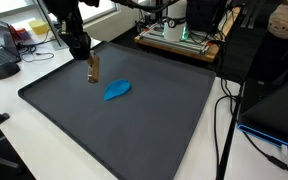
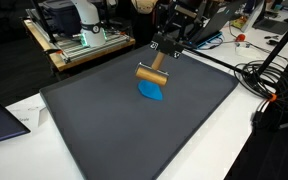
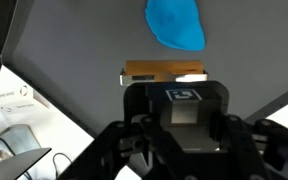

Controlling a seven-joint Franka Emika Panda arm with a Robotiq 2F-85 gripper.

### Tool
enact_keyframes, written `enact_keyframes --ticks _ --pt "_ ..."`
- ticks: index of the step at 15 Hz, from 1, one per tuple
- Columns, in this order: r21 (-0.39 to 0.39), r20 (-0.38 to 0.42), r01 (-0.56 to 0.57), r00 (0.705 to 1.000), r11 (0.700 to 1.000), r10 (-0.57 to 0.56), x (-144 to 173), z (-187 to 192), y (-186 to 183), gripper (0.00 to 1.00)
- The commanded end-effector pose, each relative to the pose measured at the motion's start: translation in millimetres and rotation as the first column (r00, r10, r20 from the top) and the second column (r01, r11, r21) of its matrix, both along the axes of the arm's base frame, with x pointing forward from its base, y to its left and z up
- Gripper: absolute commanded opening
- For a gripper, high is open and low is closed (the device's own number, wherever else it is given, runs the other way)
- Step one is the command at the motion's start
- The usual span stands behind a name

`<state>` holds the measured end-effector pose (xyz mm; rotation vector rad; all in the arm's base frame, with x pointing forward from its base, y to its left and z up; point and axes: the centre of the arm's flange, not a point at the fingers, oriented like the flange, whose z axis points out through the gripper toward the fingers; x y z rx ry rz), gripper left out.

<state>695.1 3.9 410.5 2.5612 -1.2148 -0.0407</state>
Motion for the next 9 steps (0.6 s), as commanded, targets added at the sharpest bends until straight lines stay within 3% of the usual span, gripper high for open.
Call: enact_keyframes --ticks 1,5,6,9 --pt "0.15 -0.034 -0.085 0.995 0.985 0.091 -12 6 -13 0.23" --pt "0.213 -0.069 -0.084 0.993 0.973 0.101 -11 1 -28 0.23" --pt "0.172 -0.055 -0.088 0.994 0.981 0.099 -5 -6 -20 0.48" --pt "0.18 -0.062 -0.08 0.994 0.98 0.093 -6 -7 -26 0.48"
